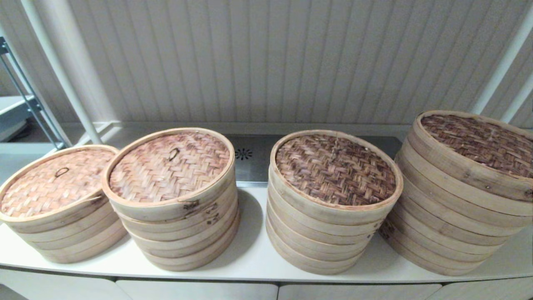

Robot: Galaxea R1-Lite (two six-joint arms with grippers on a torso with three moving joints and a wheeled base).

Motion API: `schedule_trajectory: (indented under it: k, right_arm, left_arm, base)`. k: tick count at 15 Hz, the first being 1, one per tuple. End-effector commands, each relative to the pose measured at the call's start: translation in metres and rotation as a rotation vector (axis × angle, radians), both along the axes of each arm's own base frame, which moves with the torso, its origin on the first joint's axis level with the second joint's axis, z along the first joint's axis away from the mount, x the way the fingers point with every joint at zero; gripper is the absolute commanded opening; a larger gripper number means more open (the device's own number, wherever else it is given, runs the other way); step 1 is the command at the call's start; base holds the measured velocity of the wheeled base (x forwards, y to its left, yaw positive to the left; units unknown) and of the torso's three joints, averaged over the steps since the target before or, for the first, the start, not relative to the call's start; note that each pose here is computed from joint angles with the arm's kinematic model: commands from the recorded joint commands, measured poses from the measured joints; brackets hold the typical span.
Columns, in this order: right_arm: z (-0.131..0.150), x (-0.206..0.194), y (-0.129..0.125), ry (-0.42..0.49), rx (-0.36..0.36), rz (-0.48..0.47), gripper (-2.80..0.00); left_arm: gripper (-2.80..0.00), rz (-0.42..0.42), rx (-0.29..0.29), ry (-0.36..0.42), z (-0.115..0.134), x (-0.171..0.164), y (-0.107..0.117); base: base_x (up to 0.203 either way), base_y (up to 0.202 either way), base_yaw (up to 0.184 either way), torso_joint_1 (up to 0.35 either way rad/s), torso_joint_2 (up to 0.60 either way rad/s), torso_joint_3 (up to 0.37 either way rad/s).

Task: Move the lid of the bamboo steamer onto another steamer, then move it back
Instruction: Pick up the steamer

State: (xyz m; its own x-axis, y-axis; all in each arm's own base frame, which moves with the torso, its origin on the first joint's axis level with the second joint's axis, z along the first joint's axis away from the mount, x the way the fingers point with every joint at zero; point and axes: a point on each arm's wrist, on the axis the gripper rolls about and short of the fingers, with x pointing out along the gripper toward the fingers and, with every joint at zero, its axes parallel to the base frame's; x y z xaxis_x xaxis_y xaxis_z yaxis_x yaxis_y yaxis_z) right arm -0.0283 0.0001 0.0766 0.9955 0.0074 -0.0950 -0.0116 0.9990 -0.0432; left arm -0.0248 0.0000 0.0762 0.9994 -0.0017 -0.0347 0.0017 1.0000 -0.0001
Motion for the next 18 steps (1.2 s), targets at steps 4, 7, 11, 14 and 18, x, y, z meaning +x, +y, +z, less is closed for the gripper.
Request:
schedule_trajectory:
  k: [4,7,11,14,18]
  right_arm:
    - [0.0,0.0,0.0,-0.004,-0.003,0.001,-2.8]
    - [0.002,-0.001,0.0,-0.005,-0.007,0.007,-2.8]
    - [0.003,-0.001,0.0,-0.004,-0.007,0.009,-2.8]
    - [0.044,-0.015,0.0,-0.04,-0.007,0.009,-2.8]
    - [0.109,-0.01,0.0,0.013,-0.006,0.008,-2.8]
  left_arm:
    - [-2.8,0.0,0.001,0.001,0.0,0.0,0.0]
    - [-2.8,-0.002,0.009,0.002,0.0,0.0,0.0]
    - [-2.8,-0.009,0.007,-0.06,0.032,-0.007,0.0]
    - [-2.8,-0.014,0.002,-0.05,0.076,-0.003,0.0]
    - [-2.8,-0.017,-0.001,-0.058,0.141,0.013,0.0]
  base:
    - [0.0,0.0,0.0,0.0,0.0,0.0]
    - [0.0,0.0,0.0,0.0,0.0,0.0]
    - [0.0,0.0,0.0,0.0,0.0,0.0]
    - [0.0,0.0,0.0,0.0,0.0,0.0]
    - [0.0,0.0,0.0,0.0,0.0,0.0]
